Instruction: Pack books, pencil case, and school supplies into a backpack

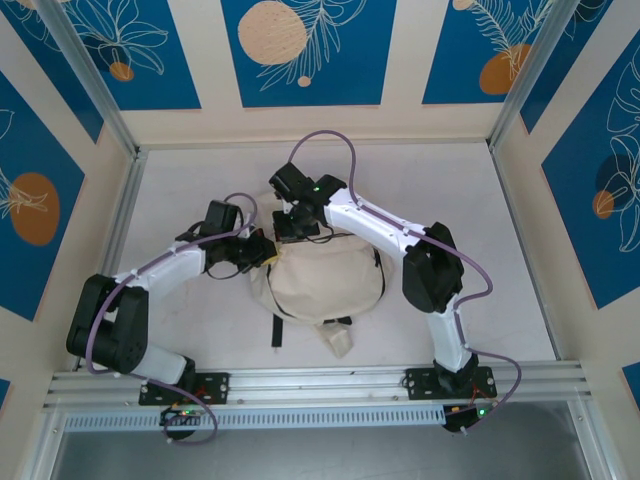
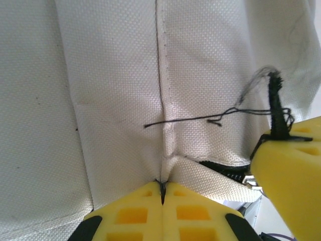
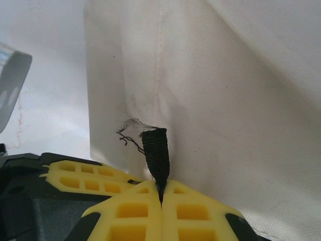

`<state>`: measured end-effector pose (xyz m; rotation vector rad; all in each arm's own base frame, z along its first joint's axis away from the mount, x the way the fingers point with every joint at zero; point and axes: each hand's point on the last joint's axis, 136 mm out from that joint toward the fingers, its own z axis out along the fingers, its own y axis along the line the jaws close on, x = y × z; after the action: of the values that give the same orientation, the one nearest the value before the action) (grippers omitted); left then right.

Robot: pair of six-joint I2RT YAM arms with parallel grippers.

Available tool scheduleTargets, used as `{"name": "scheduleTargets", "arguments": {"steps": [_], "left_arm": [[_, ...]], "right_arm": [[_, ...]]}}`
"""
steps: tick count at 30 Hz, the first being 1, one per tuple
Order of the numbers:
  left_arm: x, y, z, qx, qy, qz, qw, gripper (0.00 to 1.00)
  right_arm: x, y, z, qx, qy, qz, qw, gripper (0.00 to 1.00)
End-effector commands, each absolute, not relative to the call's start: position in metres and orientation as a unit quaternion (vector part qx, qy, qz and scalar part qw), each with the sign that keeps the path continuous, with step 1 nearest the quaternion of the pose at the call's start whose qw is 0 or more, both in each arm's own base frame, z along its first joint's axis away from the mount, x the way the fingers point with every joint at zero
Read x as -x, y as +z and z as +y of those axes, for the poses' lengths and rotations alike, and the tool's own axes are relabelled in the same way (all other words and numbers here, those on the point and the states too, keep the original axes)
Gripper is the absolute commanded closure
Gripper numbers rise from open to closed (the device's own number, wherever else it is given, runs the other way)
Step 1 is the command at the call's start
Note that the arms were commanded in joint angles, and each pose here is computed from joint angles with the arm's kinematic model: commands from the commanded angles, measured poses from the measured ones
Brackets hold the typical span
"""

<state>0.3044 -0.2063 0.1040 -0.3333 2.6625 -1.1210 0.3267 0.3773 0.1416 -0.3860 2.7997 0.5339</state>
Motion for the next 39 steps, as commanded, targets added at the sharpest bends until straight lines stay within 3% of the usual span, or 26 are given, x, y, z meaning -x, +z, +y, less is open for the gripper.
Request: {"name": "scheduleTargets", "arguments": {"steps": [1, 15, 19, 23, 25, 27, 31, 36, 39], "left_arm": [[-0.312, 0.106, -0.198, 0.105, -0.343, 0.923, 0.142, 1.00], [-0.293, 0.055, -0.171, 0.106, -0.244, 0.959, 0.092, 1.00], [-0.297, 0.069, -0.173, 0.094, -0.246, 0.959, 0.102, 1.00], [-0.304, 0.103, -0.182, 0.082, -0.280, 0.948, 0.130, 1.00], [-0.308, 0.120, -0.189, 0.081, -0.307, 0.937, 0.145, 0.90], [-0.311, 0.133, -0.196, 0.086, -0.336, 0.925, 0.156, 0.74], [-0.314, 0.135, -0.216, 0.107, -0.400, 0.899, 0.138, 0.56], [-0.302, 0.121, -0.232, 0.110, -0.408, 0.899, 0.112, 0.45], [-0.295, 0.110, -0.234, 0.132, -0.414, 0.895, 0.100, 0.44]], "right_arm": [[-0.328, 0.170, 0.354, 0.114, 0.152, 0.967, 0.173, 1.00], [-0.346, 0.163, 0.217, -0.037, -0.092, 0.971, 0.219, 1.00], [-0.346, 0.164, 0.218, -0.036, -0.072, 0.973, 0.219, 1.00], [-0.344, 0.165, 0.263, 0.043, 0.028, 0.977, 0.208, 1.00], [-0.339, 0.166, 0.282, 0.071, 0.072, 0.975, 0.199, 1.00], [-0.333, 0.169, 0.302, 0.096, 0.121, 0.970, 0.188, 1.00], [-0.325, 0.175, 0.325, 0.112, 0.188, 0.961, 0.171, 1.00], [-0.314, 0.184, 0.353, 0.135, 0.274, 0.941, 0.143, 1.00], [-0.312, 0.186, 0.360, 0.137, 0.295, 0.936, 0.135, 1.00]]}}
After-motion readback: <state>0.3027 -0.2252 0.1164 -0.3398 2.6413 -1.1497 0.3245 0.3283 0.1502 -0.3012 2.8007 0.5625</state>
